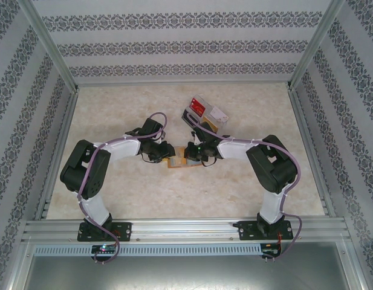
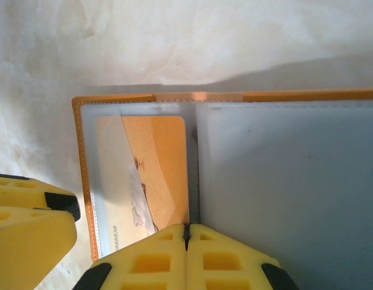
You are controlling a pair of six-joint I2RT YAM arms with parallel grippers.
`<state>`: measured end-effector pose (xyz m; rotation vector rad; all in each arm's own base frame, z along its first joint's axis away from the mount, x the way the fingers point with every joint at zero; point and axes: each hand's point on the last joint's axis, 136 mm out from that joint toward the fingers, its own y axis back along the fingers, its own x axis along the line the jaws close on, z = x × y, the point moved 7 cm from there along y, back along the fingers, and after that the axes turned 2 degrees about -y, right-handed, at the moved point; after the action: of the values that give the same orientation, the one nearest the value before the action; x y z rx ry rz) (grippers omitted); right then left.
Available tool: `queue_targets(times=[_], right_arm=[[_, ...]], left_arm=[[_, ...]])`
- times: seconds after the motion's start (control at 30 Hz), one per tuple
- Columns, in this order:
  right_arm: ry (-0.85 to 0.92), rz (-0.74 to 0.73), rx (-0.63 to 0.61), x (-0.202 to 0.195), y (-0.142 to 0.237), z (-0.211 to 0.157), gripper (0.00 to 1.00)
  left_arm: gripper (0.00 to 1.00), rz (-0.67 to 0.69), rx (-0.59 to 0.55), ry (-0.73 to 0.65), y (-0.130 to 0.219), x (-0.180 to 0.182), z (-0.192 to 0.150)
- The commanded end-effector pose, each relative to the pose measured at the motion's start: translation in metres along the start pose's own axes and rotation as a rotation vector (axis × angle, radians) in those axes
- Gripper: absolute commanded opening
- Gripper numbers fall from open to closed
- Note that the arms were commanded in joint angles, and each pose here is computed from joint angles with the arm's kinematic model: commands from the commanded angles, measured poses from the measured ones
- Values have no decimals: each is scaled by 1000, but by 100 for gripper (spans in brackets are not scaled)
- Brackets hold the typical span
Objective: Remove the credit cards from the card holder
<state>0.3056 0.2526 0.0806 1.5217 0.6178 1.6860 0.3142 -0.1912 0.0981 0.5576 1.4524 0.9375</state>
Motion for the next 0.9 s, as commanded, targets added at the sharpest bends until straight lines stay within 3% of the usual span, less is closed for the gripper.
queue_targets(times=[0.0,0.33,0.6,0.87], right_arm=[[8,-12,-34,-3,6,2,4],[5,5,-23,-4,3,2,9],[-23,55,22,-11,-2,2,26],[-31,89,57,-16,-7,1,28]], left_arm=[[29,-62,-6,-55,10,-17,2],[24,-68,36,-33,-12,-8,2],[23,-10,73,-22,-23,13,-2],[21,17,90,-1,-26,25,-4]])
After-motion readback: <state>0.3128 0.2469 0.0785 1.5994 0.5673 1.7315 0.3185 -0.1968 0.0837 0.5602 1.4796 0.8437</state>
